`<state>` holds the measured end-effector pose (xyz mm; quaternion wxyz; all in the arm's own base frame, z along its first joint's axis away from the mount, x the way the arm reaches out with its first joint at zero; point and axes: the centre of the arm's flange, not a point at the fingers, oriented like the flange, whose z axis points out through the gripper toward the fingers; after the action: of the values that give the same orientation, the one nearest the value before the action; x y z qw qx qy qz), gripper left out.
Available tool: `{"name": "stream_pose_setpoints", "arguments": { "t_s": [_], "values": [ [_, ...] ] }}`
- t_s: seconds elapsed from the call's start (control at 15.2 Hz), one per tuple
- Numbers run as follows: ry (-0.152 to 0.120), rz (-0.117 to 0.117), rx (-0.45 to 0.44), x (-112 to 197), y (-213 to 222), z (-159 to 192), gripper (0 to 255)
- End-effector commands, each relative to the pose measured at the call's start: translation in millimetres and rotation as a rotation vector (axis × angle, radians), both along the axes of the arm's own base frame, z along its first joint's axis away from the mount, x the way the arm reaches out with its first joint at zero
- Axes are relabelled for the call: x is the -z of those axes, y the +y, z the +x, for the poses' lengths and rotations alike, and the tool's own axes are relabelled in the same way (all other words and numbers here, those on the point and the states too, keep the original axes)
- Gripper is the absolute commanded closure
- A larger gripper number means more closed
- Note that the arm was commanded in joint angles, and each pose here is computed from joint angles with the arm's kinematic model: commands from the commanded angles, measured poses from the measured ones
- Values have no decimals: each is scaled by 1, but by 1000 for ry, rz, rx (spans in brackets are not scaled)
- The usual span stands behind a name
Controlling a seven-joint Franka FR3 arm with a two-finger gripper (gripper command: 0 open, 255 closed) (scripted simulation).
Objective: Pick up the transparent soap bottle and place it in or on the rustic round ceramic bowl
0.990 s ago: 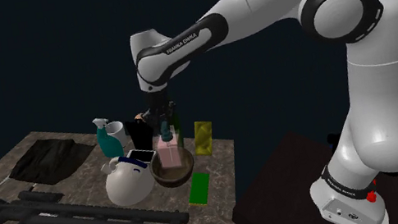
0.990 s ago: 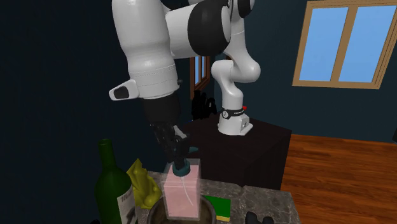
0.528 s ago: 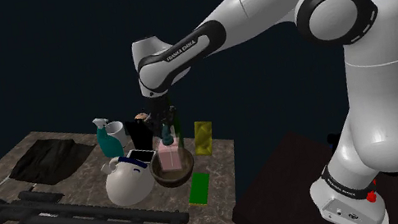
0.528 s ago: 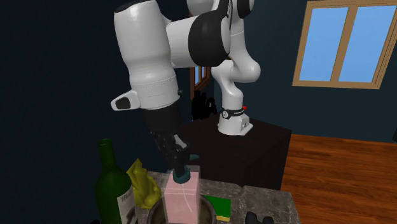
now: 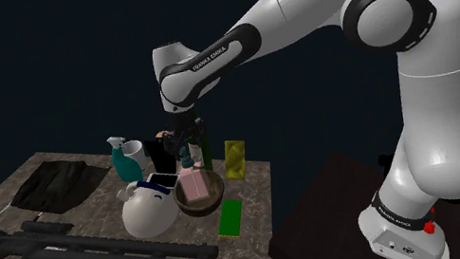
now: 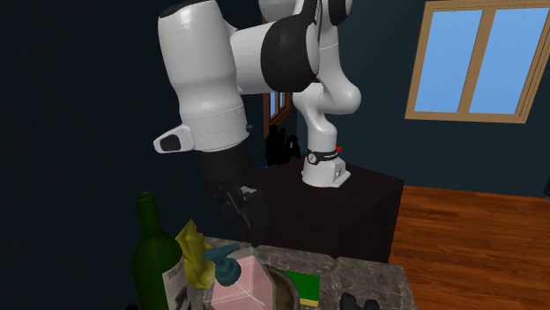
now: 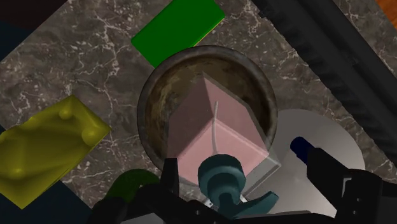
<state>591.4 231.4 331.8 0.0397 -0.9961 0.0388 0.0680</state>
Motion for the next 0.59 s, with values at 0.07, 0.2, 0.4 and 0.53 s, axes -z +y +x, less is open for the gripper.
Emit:
{"name": "stream_pose_setpoints", "arguments": {
  "t_s": [0.07,0.2,0.4,0.53],
  "values": [
    [0,0,0,-13,-1,2,0],
    [0,0,0,-39,-3,5,0],
    [0,0,0,-49,-4,7,0],
    [0,0,0,-49,-4,7,0]
  ]
}}
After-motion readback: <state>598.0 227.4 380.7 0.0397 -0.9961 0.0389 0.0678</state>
